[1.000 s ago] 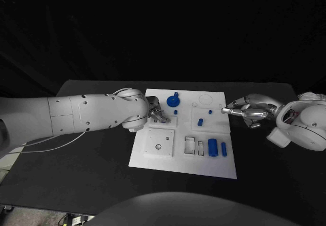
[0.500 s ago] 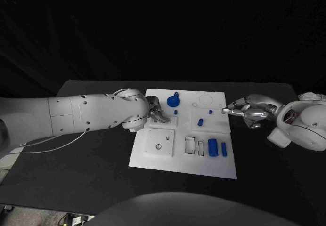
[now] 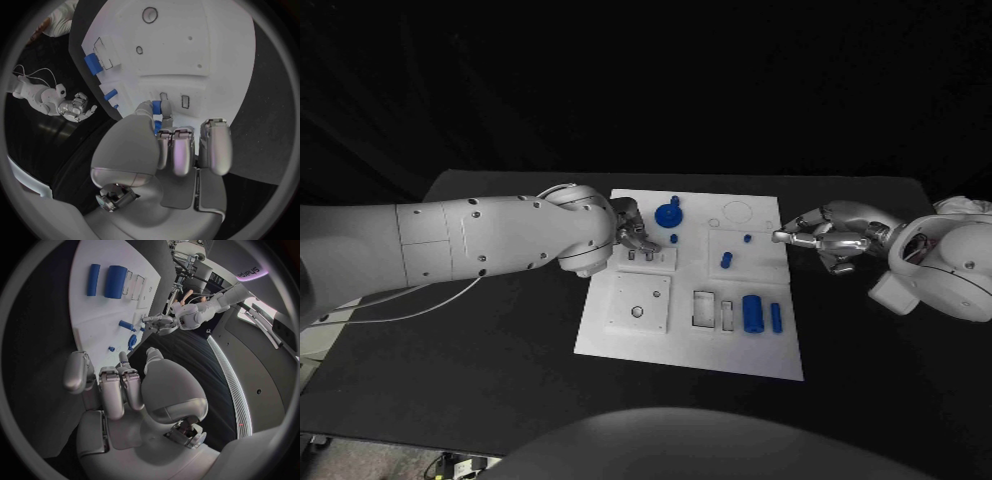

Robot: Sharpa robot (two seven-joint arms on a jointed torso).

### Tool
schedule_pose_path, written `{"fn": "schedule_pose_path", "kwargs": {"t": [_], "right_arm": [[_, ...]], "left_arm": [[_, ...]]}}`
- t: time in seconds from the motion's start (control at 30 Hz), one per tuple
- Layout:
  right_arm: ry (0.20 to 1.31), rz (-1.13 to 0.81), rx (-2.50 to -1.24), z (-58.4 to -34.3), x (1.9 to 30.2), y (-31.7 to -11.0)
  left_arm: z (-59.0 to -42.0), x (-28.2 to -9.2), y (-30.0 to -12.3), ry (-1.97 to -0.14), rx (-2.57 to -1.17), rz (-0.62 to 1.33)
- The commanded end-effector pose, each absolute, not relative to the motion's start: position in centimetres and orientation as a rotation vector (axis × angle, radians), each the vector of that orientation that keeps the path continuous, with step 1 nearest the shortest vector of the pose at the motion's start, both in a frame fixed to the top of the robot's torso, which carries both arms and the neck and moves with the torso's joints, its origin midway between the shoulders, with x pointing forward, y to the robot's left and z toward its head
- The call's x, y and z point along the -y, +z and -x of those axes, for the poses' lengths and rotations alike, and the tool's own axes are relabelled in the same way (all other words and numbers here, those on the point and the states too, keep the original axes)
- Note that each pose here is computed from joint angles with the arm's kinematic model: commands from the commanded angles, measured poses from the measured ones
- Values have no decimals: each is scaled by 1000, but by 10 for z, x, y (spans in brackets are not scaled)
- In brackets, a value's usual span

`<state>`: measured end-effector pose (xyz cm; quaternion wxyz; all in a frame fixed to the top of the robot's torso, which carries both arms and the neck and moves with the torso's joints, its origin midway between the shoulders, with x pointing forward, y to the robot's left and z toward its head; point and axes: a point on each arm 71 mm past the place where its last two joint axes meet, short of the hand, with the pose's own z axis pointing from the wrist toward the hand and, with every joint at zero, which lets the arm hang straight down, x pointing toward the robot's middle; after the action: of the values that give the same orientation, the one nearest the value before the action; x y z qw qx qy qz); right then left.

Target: Assemble the parts on the task board

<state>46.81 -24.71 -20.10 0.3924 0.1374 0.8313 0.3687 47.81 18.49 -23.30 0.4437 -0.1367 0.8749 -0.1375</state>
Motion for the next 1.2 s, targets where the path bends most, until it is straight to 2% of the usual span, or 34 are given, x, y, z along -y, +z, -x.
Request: {"fn": "schedule_pose_path", "kwargs": {"t": [0.03, 0.3, 0.6, 1.2], "right_arm": [[937, -342, -2133, -467, 246, -203], [932, -343, -2139, -468, 246, -203], [932, -341, -2146, -468, 245, -204], [934, -337, -2160, -468, 243, -205]], "left_arm": [[-480, -185, -225, -351, -2164, 333], [-482, -194, -215, -255, -2242, 325], [-483, -194, -215, -152, -2384, 320], [-493, -184, -215, -144, -2417, 307]]}}
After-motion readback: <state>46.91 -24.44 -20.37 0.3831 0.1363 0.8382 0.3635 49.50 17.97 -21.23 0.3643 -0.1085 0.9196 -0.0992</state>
